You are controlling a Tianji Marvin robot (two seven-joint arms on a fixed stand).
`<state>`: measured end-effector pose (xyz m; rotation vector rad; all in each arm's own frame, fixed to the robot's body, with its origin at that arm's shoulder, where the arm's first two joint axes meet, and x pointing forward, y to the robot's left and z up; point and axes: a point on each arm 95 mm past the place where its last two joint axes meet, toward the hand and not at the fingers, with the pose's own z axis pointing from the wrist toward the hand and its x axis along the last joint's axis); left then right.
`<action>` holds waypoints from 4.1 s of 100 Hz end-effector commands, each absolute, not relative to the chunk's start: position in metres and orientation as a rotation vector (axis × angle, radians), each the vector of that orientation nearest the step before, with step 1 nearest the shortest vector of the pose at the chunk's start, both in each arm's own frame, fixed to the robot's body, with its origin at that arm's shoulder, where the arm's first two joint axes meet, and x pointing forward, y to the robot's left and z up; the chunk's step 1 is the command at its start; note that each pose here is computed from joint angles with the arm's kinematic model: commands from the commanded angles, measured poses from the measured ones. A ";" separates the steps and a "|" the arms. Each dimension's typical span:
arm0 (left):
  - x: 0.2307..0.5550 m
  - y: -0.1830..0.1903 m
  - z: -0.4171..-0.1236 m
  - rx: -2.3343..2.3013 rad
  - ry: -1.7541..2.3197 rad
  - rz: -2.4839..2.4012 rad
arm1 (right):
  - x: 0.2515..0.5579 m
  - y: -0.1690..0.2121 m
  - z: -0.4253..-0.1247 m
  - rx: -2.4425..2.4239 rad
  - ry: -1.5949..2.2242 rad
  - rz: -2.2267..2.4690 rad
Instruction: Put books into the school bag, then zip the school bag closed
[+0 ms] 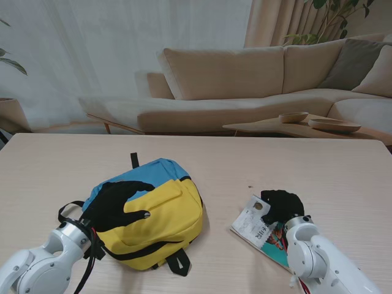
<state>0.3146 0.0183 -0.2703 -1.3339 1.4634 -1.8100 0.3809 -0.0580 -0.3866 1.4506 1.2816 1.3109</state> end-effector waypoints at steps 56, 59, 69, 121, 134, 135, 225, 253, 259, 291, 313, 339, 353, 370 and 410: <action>0.312 0.016 -0.270 -1.350 1.468 -1.824 | 0.366 -0.041 -0.328 1.433 1.179 1.518; 0.312 0.016 -0.270 -1.350 1.467 -1.825 | 0.366 -0.040 -0.323 1.432 1.180 1.524; 0.312 0.016 -0.270 -1.354 1.462 -1.829 | 0.366 -0.039 -0.308 1.415 1.175 1.541; 0.329 0.004 -0.261 -1.382 1.496 -1.903 | 0.368 -0.015 -0.228 1.216 1.117 1.696; 0.338 -0.005 -0.252 -1.385 1.533 -1.940 | 0.369 -0.003 -0.216 1.171 1.106 1.738; 0.338 -0.006 -0.252 -1.385 1.536 -1.943 | 0.369 -0.003 -0.215 1.169 1.106 1.741; 0.391 -0.093 -0.242 -1.447 1.615 -2.171 | 0.357 0.055 -0.196 1.126 1.126 1.878; 0.387 -0.109 -0.242 -1.411 1.670 -2.142 | 0.354 0.066 -0.194 1.127 1.128 1.898; 0.387 -0.112 -0.243 -1.399 1.684 -2.127 | 0.353 0.068 -0.194 1.129 1.127 1.902; 0.394 -0.131 -0.245 -1.412 1.663 -2.120 | 0.351 0.075 -0.195 1.147 1.125 1.919; 0.397 -0.132 -0.245 -1.431 1.613 -2.139 | 0.352 0.074 -0.195 1.162 1.124 1.918; 0.397 -0.130 -0.243 -1.460 1.585 -2.191 | 0.353 0.071 -0.195 1.170 1.137 1.911; 0.397 -0.127 -0.241 -1.482 1.537 -2.220 | 0.353 0.071 -0.196 1.180 1.152 1.920; 0.396 -0.120 -0.242 -1.490 1.413 -2.261 | 0.349 0.070 -0.196 1.181 1.174 1.935; 0.393 -0.108 -0.238 -1.464 1.355 -2.299 | 0.350 0.074 -0.195 1.175 1.166 1.974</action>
